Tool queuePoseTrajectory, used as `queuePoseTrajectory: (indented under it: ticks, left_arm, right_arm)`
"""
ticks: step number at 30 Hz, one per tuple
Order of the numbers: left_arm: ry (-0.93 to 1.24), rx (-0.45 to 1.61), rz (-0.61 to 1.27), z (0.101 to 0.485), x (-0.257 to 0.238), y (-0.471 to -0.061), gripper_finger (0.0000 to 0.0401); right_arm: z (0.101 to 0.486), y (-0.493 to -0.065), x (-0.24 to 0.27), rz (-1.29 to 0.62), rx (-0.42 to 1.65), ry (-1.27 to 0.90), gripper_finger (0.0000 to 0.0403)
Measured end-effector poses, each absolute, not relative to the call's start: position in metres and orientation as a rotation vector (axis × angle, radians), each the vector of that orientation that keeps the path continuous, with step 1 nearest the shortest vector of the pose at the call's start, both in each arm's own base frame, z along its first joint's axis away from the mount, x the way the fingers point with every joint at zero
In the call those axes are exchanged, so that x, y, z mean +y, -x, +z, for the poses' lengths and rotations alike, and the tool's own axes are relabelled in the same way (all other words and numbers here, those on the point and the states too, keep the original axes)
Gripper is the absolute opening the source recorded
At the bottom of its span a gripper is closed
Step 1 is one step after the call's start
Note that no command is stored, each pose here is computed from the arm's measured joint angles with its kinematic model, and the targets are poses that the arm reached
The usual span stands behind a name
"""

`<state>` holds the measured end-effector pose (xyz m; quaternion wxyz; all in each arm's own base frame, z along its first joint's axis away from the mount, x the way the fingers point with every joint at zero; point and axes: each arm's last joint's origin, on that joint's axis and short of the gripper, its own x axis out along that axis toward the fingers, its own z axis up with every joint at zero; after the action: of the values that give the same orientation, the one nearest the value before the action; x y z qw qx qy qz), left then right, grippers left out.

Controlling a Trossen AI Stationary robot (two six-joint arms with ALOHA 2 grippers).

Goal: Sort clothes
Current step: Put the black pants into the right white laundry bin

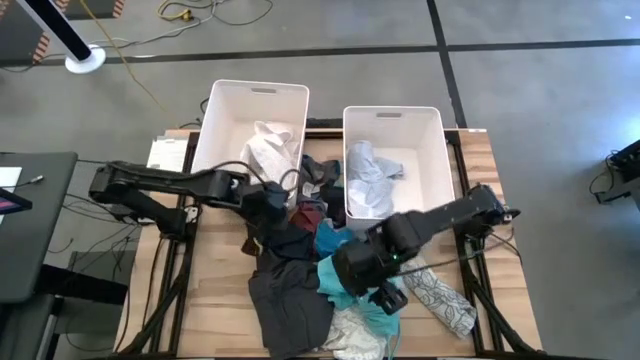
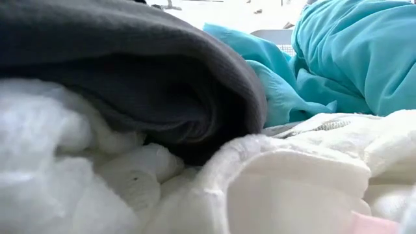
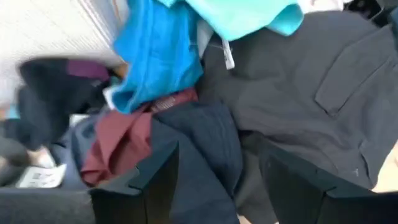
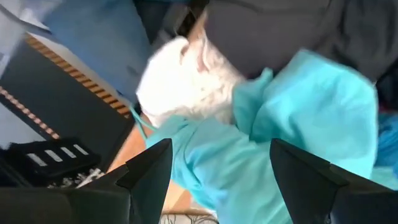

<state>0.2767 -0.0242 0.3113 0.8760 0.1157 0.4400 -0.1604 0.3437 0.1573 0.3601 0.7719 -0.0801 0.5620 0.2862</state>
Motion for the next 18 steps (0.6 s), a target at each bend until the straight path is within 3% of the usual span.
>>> queuePoseTrajectory:
  ticks: [8,18]
  left_arm:
    - [-0.274,0.940,-0.373,0.289,-0.037,-0.302,0.0212]
    - [-0.243,0.914,-0.383,0.291,-0.041,-0.302,0.0212]
  right_arm:
    - [0.311,-0.333,0.172,0.479,1.424,0.192,0.0286]
    - [0.273,-0.322,0.186,0.387,1.472,0.389,0.0286]
